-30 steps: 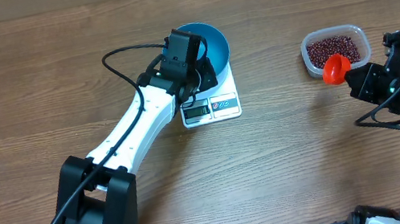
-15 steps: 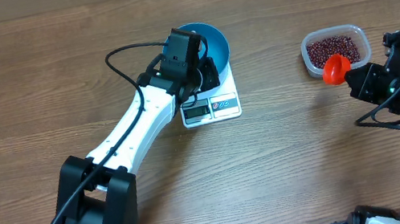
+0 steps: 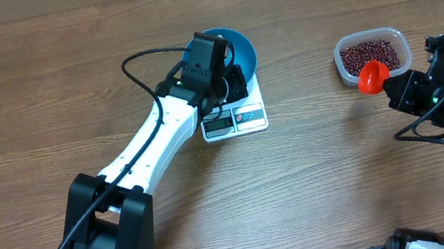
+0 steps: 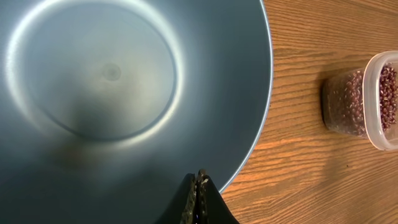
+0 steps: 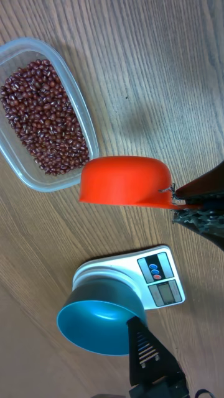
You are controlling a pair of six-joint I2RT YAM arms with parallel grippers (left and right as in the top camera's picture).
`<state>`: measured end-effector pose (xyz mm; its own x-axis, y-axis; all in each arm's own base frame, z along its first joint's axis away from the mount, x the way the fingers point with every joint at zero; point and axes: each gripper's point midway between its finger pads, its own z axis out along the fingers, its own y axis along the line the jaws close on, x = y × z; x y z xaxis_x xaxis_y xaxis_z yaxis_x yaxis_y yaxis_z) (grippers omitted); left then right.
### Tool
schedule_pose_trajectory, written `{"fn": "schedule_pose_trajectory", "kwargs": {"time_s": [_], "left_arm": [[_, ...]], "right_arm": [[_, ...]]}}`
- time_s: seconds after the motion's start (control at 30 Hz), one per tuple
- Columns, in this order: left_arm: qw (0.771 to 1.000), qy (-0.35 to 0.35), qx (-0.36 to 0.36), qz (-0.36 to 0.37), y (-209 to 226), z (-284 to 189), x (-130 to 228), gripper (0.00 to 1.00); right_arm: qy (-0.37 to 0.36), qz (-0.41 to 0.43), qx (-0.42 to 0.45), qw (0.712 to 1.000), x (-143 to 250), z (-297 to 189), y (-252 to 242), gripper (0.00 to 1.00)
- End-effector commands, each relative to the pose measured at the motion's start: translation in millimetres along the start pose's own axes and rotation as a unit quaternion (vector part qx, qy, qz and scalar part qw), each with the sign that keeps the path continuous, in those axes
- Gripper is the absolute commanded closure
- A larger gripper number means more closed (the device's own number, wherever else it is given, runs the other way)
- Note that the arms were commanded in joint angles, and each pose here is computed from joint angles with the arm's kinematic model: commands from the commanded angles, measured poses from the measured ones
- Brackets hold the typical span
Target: Scoop item into bowl and weigh 150g on scale
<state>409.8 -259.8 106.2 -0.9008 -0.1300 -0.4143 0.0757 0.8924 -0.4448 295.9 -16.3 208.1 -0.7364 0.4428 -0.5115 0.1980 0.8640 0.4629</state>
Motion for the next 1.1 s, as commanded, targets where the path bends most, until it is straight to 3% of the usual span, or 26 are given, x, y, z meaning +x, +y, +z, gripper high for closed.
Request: {"fn": "schedule_pose_trajectory", "kwargs": {"time_s": [0.0, 1.07], "left_arm": [[1.0, 0.003, 0.008, 0.019, -5.8, 3.6, 0.1, 0.96], [0.999, -0.002, 0.026, 0.021, -13.4, 3.4, -3.3, 0.96]], "right_arm": [[-0.013, -0.004, -0.004, 1.0, -7.7, -5.8, 3.5, 0.96], [-0.012, -0.004, -0.004, 1.0, -7.5, -5.7, 3.4, 0.96]]}}
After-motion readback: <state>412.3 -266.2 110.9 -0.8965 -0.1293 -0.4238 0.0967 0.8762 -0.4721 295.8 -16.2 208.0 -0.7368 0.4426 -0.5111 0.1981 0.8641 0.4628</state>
